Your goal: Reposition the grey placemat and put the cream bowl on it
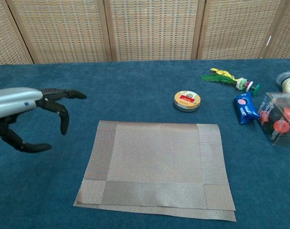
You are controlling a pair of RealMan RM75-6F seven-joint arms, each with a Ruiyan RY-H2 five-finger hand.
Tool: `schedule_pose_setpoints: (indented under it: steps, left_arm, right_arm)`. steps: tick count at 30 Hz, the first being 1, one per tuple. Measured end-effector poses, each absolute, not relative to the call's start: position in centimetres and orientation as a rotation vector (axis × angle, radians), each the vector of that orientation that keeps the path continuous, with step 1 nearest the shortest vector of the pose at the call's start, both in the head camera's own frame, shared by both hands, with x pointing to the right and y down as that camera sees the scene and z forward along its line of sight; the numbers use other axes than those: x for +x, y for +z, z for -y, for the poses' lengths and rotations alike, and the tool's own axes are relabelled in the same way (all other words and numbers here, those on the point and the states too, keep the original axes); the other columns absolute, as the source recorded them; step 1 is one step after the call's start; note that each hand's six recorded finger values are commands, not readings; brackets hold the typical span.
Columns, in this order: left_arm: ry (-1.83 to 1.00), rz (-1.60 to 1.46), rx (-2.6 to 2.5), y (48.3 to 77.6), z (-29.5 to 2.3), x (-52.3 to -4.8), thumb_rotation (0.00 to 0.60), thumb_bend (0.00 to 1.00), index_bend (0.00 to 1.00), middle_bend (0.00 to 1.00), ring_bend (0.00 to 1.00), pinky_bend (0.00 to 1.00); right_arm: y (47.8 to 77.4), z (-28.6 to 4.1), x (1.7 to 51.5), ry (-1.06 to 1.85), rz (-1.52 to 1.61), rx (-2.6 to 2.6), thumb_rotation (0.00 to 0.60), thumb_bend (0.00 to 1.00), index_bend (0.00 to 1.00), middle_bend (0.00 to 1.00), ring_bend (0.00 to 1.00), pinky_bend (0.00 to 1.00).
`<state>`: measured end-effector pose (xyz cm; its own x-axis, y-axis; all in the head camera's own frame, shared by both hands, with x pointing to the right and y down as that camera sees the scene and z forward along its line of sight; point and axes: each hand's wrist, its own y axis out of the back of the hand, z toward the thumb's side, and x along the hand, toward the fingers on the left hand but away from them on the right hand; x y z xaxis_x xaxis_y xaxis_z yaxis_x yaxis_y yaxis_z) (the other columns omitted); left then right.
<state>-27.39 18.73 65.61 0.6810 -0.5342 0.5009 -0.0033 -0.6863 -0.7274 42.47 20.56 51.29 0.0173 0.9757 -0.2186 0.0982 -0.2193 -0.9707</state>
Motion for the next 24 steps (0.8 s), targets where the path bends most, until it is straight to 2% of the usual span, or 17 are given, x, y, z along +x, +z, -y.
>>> schedule_pose_setpoints:
  steps: [10,24]
  left_arm:
    - [-0.856,-0.221,-2.192,67.7,-23.4,-24.4,0.600,0.33,0.46,0.00,0.00,0.00]
    - [-0.796,-0.121,-2.106,69.9,-24.9,-24.5,0.600,0.33,0.48,0.00,0.00,0.00]
  right_arm:
    - [51.4,-20.5,42.8,1.331,1.170,-1.445,0.600,0.00,0.07,0.00,0.00,0.00]
    - [51.3,-20.2,43.2,1.333,1.186,-1.441,0.600,0.00,0.08,0.00,0.00,0.00]
